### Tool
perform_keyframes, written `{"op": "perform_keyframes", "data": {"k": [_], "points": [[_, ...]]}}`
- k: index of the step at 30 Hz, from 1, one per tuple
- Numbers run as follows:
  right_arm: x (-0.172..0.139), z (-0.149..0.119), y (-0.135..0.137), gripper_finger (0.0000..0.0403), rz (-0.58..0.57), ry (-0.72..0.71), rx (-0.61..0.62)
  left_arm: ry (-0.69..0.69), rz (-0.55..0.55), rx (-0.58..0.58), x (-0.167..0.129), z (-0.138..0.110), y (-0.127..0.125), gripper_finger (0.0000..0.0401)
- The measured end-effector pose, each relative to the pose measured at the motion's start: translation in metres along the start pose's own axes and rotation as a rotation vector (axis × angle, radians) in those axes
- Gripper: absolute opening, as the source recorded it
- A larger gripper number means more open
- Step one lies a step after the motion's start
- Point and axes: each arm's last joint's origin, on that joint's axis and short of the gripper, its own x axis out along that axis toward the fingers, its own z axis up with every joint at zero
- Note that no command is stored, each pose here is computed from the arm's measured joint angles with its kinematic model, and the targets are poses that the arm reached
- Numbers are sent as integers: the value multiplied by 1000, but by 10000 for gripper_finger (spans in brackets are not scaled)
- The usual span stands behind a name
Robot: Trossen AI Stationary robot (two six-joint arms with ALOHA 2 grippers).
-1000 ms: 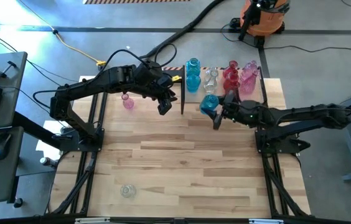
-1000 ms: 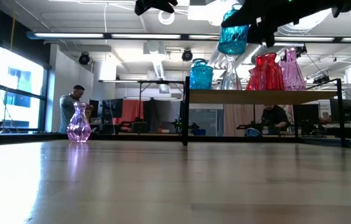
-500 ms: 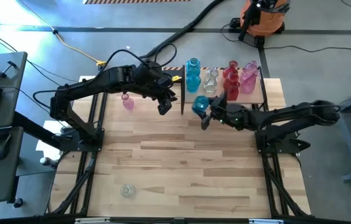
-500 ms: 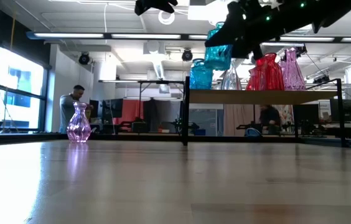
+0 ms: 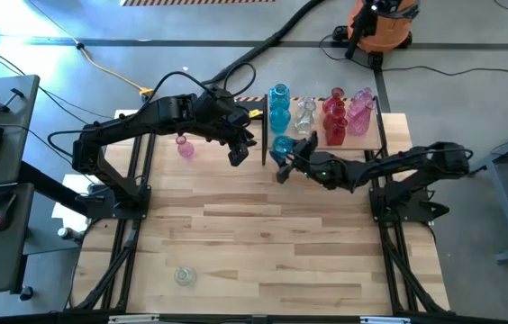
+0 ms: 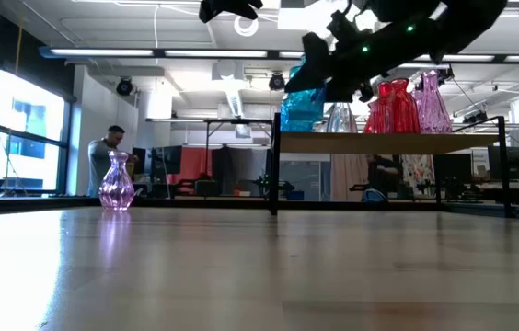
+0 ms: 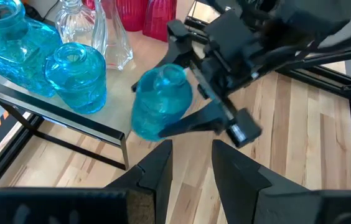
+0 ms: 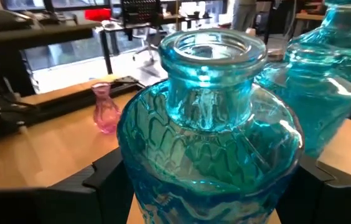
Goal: Sort vases onto shelf
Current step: Put the blue vase on the shelf aligned with the other blue vase
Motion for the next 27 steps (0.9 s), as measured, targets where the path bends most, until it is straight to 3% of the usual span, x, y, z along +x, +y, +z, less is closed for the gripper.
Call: {"op": "perform_keyframes", "data": {"k": [4, 8, 17, 27], "points": [[8, 4, 4, 271, -84, 7, -33, 1, 2, 0, 0, 0, 0, 104], [7, 7, 8, 271, -93, 2, -31, 33, 8, 0, 0, -3, 1, 104], [6, 6, 5, 271, -235, -21, 92, 53, 12, -1, 0, -5, 1, 104], [5, 6, 5, 271, -253, -23, 85, 52, 10, 51, 0, -5, 1, 104]]}}
